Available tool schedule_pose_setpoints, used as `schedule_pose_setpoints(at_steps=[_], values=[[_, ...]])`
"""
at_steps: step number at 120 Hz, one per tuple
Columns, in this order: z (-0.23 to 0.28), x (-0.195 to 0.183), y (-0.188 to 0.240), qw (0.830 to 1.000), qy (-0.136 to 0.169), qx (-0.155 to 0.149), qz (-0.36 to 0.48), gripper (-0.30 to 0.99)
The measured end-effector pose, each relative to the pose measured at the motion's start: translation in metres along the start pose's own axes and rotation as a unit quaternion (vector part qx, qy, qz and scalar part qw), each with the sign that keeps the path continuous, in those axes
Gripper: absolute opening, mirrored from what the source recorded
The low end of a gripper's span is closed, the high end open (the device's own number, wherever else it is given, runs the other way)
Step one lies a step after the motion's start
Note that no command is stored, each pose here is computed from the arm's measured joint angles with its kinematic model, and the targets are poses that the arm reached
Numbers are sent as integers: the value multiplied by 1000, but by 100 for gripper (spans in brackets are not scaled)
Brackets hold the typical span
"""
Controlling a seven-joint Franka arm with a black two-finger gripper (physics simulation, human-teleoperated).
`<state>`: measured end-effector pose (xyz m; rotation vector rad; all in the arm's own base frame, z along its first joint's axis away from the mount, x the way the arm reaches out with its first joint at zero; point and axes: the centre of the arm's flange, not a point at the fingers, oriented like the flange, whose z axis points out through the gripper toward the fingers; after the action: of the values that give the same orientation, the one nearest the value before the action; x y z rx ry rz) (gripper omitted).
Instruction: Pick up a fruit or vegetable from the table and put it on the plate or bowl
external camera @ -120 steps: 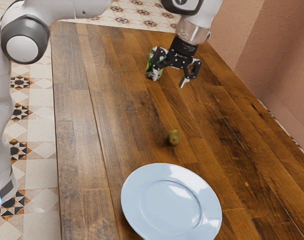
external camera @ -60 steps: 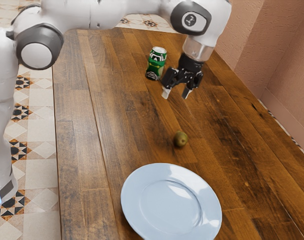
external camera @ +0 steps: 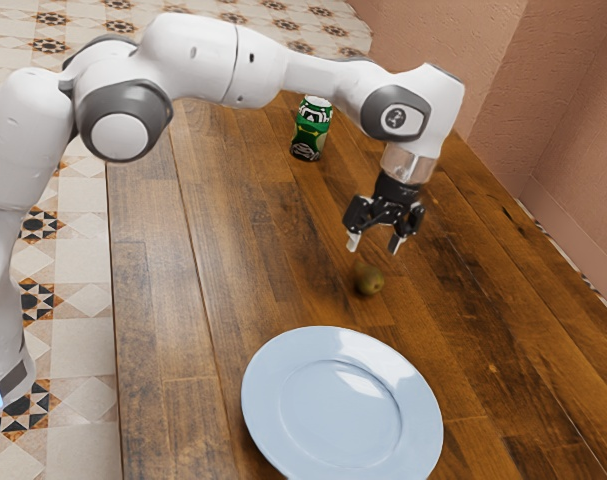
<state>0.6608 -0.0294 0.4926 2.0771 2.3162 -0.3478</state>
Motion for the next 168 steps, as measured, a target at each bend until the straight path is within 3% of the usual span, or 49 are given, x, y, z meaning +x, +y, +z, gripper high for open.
schedule_pose_setpoints(at_steps=[72,143,168], values=[[63,18,39,997,-35,-9,70,69],[88,30,40,994,-52,-26,89,68],[87,30,39,993,-58,-32,93,40]])
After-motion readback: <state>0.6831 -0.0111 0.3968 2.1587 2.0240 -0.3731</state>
